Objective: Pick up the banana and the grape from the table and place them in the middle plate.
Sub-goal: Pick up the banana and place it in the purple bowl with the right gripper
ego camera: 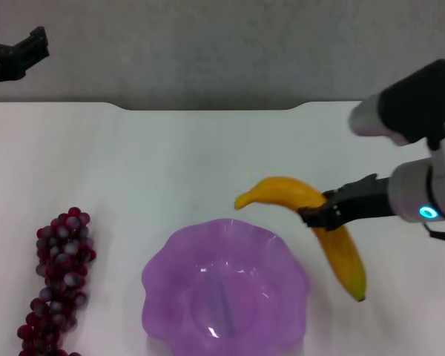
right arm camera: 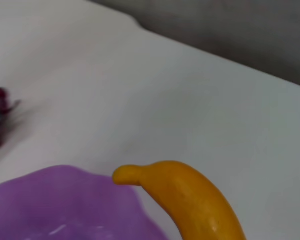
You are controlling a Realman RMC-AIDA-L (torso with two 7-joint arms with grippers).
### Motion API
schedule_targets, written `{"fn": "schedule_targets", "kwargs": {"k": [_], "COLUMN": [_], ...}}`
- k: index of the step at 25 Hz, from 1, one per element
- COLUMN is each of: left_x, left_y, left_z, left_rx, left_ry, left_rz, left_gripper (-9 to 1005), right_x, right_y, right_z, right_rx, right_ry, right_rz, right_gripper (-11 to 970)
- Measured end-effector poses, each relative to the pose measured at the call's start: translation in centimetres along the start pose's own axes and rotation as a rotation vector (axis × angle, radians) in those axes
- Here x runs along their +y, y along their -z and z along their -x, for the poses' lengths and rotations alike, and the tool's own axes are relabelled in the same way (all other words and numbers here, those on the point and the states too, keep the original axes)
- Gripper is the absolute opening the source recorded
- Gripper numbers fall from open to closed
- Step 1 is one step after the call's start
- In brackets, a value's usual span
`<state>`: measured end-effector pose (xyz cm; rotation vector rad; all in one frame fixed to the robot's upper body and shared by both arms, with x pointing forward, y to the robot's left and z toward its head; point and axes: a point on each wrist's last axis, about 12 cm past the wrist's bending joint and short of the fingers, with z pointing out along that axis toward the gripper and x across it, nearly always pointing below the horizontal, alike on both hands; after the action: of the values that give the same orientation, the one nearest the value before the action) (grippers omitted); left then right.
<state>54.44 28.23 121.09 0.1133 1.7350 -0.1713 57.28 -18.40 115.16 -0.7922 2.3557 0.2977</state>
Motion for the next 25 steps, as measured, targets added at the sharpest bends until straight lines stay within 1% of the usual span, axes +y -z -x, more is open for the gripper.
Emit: {"fn": "schedule_targets", "kwargs": {"k": [9, 13, 17, 21, 23, 25], "left_x": [0.0, -0.1, -0.1, -0.1, -0.1, -0.1], "left_y": [0.0, 0.0, 0.0, 0.0, 0.0, 0.0], "left_z": [0.1, 0.1, 0.1, 0.2, 0.2, 0.2], "left_rx": [-0.003, -0.008, -0.011, -0.012, -0.013, -0.012], "left_ry": [0.000, 0.000, 0.000, 0.000, 0.000, 0.000], "left_rz": [0.000, -0.001, -0.001, 0.000, -0.001, -0.002], "left_gripper": [847, 847, 847, 847, 847, 847], "right_x": [3.2, 4.2, 4.7, 5.0, 5.1, 5.2], "right_y": [-0.7, -1.2, -1.9, -3.4, -4.7, -5.0], "right_z": [1.0, 1.3, 1.2, 1.1, 0.9, 0.9], "right_rx": [0.020, 0.036, 0.063, 0.103, 0.129, 0.133], "right_ry": [0.104, 0.142, 0.158, 0.166, 0.164, 0.163], "right_rz": [0.077, 0.097, 0.119, 0.131, 0.143, 0.145], "right_gripper": [510, 510, 509, 509, 509, 509]}}
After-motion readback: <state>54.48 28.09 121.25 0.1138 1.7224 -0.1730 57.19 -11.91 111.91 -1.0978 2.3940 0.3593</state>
